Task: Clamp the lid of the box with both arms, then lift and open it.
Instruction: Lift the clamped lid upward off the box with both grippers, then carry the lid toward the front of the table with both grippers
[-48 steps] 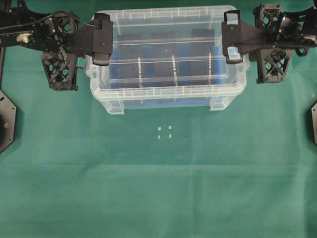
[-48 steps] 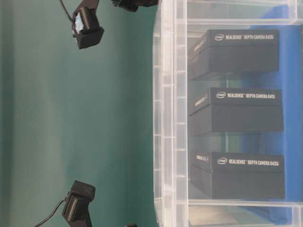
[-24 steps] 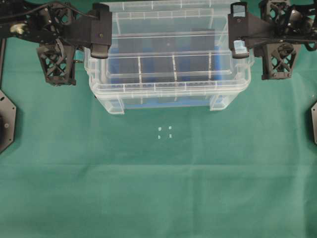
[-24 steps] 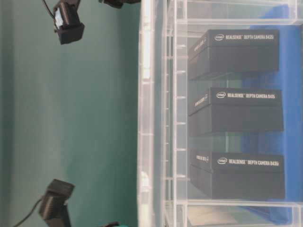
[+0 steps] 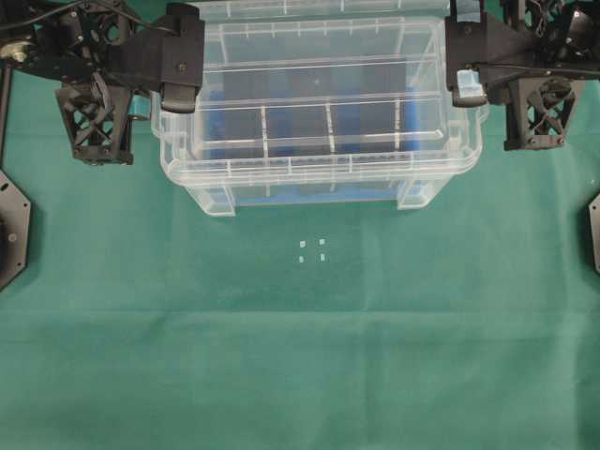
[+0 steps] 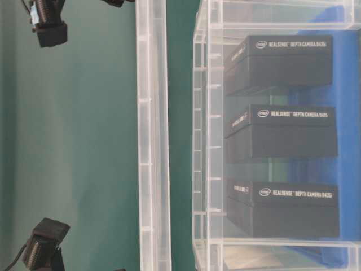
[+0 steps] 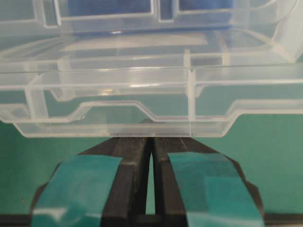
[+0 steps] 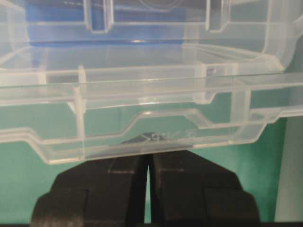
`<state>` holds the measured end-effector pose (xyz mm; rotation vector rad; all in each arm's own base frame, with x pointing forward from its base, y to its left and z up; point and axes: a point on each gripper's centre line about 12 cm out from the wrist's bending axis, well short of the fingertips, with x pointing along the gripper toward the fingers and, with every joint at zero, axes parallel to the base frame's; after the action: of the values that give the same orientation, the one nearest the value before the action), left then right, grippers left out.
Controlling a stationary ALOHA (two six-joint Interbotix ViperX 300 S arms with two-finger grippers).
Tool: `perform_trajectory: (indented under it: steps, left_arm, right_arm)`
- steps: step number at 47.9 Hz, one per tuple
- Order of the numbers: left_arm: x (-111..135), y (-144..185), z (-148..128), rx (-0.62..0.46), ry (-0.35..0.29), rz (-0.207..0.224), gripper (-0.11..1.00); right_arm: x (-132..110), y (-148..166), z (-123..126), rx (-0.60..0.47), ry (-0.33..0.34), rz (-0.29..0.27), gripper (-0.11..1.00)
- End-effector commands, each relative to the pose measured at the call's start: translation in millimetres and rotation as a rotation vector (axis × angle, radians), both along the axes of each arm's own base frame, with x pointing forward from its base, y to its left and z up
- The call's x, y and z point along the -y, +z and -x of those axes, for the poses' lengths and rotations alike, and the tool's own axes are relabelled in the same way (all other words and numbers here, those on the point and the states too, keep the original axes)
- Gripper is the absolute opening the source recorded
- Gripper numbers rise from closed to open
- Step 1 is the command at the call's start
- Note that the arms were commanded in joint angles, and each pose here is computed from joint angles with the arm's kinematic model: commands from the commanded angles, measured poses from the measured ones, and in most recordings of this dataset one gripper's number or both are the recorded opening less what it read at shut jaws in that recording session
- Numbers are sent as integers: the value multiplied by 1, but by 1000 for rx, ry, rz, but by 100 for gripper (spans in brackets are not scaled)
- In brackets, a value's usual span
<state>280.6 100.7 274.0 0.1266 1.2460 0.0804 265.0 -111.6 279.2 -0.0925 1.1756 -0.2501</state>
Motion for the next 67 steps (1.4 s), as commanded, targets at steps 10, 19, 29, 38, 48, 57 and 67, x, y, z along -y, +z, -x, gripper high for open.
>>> perform_trajectory:
  steps: [10,19,29,38,48,57,67]
  left_arm:
    - [9,24,-10,74,-19,-12,1]
    - [22,24,-12,67,-29,5,1]
    - [43,24,-13,41,-42,33,1]
    - [62,22,-13,35,-44,56,1]
    - [85,21,-15,37,-42,87,1]
    - [104,20,-15,34,-44,110,1]
    - [124,18,-13,31,-41,135,1]
  right_arm:
    - [-12,19,-9,52,35,3,0]
    - [-24,23,-10,28,64,-8,0]
    - [-42,28,-13,45,30,-37,0]
    - [-65,27,-17,45,39,-34,0]
    - [-89,23,-15,18,30,-65,0]
    - [-113,21,-15,14,32,-96,0]
    - [-134,21,-16,27,21,-106,0]
